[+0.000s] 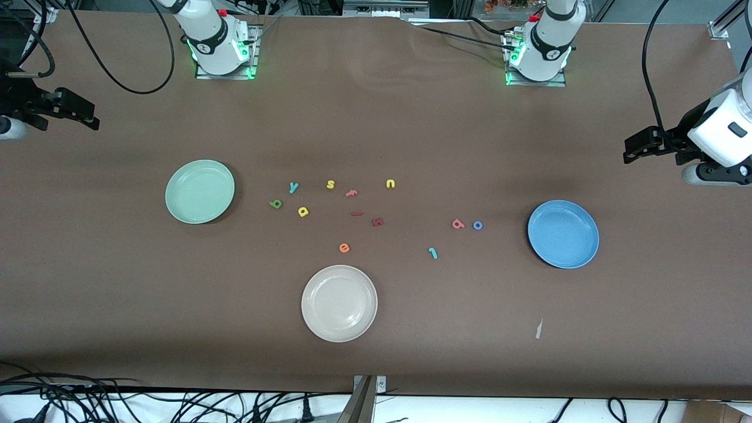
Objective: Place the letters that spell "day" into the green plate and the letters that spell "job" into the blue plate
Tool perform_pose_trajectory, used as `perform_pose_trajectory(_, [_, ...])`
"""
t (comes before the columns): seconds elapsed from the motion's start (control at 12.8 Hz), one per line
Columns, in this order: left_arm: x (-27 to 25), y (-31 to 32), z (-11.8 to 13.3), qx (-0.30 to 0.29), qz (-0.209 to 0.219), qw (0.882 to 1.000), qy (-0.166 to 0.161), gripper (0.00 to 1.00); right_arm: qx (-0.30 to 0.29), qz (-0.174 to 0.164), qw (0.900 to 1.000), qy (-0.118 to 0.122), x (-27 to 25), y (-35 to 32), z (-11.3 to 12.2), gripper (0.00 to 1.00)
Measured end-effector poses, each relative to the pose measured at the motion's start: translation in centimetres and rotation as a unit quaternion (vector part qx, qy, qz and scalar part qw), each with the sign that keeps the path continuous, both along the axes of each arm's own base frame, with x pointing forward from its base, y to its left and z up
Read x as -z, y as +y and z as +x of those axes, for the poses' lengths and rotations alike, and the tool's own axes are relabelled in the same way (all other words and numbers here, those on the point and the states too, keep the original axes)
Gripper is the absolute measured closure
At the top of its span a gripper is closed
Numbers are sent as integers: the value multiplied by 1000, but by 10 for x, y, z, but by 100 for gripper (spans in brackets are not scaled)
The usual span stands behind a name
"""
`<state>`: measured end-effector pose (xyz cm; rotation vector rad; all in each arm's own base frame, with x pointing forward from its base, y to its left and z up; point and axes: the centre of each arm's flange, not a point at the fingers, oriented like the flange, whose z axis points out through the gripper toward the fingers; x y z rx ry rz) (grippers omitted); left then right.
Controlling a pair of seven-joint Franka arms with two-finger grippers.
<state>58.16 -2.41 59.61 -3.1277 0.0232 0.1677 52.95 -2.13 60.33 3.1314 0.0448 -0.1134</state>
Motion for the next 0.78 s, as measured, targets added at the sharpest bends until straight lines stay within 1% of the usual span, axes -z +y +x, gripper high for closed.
perform_pose_trajectory(0.78, [0, -4, 0, 4, 0, 1000, 0, 0, 0, 0, 1000, 0, 0, 0, 0, 0])
